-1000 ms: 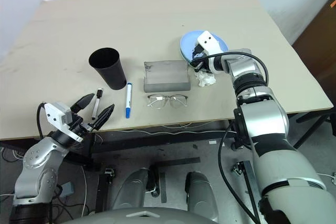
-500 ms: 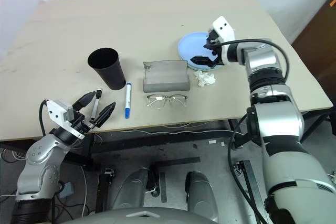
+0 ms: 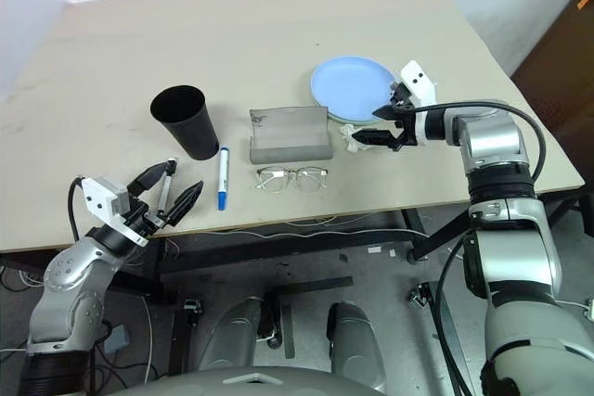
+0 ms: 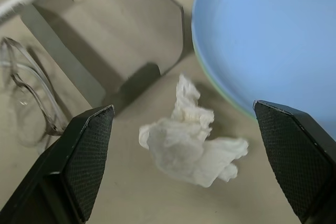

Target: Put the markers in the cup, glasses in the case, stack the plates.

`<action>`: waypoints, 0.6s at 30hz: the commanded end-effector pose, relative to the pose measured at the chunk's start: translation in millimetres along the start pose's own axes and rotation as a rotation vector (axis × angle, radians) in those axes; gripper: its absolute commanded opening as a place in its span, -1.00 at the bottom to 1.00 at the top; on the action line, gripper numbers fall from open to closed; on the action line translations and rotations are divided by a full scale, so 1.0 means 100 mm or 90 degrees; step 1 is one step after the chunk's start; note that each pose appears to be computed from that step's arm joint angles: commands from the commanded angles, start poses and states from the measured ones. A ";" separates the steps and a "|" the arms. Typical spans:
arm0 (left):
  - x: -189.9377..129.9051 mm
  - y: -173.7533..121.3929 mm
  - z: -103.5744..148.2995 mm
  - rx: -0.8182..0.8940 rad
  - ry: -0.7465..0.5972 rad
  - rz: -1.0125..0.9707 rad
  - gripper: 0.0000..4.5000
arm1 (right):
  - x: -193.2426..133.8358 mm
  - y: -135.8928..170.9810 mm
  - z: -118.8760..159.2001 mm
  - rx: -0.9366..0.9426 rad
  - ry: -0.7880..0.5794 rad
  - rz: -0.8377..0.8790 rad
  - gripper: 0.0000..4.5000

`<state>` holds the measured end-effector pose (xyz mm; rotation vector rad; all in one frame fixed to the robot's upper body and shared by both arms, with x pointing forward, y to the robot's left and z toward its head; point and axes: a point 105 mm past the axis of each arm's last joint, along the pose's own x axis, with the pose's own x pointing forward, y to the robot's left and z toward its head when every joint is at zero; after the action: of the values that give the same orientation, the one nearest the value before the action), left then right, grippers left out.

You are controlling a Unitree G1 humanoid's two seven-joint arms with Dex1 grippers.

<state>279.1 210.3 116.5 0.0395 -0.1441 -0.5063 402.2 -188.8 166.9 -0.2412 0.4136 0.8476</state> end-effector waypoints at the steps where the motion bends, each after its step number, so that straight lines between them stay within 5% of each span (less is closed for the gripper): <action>1: -0.02 0.05 0.10 0.028 -0.020 0.003 1.00 | 0.08 0.00 -0.05 -0.012 0.022 -0.014 0.99; 5: -0.01 0.05 0.09 0.032 -0.019 0.002 1.00 | 0.18 -0.05 -0.21 -0.028 0.064 -0.045 0.99; 8: -0.01 0.05 0.11 0.034 -0.020 0.003 1.00 | 0.15 -0.07 -0.15 -0.034 0.047 -0.051 0.72; 18: -0.03 0.05 0.14 0.039 -0.019 0.011 1.00 | -0.11 0.05 0.39 -0.063 -0.083 0.013 -0.87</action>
<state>279.3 212.4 116.4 0.0590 -0.1422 -0.5000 402.4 -183.0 172.8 -0.2835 0.3608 0.8711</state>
